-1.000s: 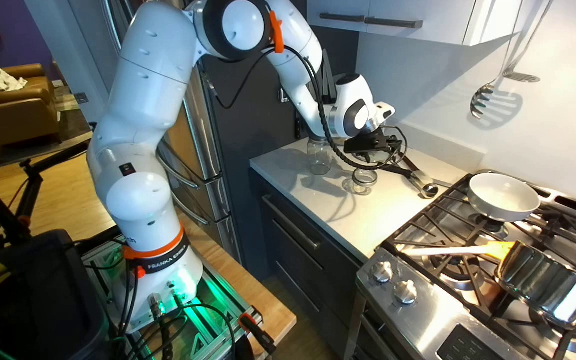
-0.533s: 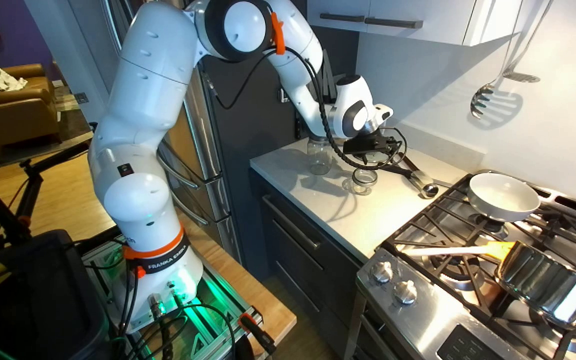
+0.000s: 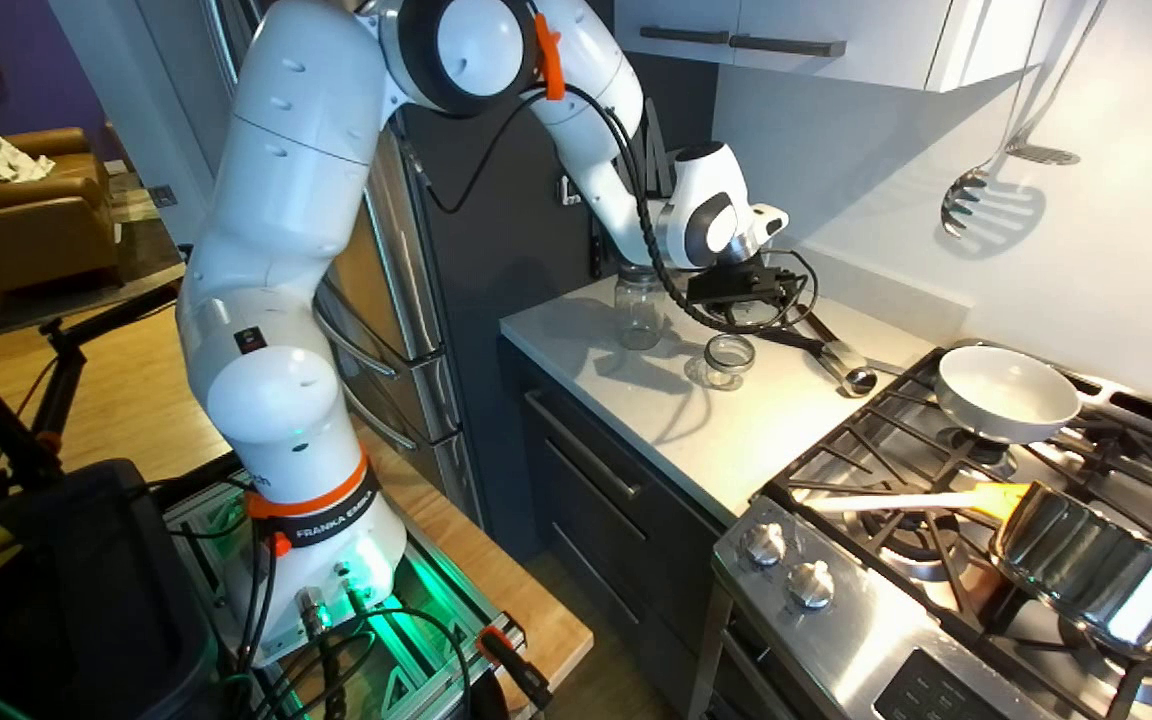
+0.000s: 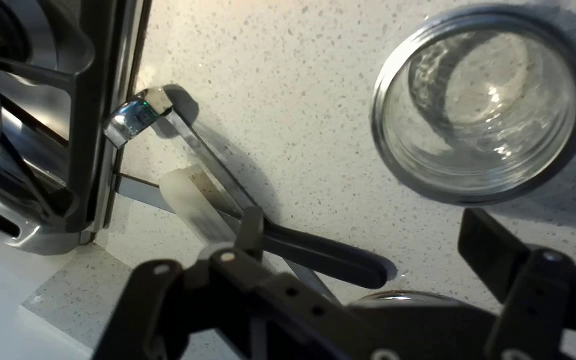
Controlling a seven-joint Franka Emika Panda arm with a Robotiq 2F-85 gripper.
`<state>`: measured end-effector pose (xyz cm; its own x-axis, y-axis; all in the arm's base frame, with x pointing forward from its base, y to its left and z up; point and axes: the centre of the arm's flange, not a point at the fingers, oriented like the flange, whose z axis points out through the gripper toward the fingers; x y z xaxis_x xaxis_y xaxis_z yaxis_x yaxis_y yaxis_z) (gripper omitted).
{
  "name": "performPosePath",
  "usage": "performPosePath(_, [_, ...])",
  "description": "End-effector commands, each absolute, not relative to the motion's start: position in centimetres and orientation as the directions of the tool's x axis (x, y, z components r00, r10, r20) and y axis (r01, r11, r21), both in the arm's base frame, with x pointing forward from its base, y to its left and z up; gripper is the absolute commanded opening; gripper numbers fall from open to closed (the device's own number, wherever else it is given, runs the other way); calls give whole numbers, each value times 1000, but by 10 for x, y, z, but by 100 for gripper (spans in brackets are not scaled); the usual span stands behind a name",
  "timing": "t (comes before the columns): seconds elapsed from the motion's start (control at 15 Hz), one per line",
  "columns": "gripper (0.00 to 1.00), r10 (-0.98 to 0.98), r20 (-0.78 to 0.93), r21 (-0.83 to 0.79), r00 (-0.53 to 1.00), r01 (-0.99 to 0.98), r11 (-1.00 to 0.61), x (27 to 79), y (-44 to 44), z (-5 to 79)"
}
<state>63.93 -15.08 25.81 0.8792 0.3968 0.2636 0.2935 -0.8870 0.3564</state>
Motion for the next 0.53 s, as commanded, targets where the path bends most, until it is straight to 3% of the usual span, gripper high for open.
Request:
performPosePath(0.0, [100, 403, 238, 323, 884, 319, -891, 621, -155, 279])
performPosePath(0.47, [100, 418, 190, 181, 888, 387, -904, 592, -158, 322])
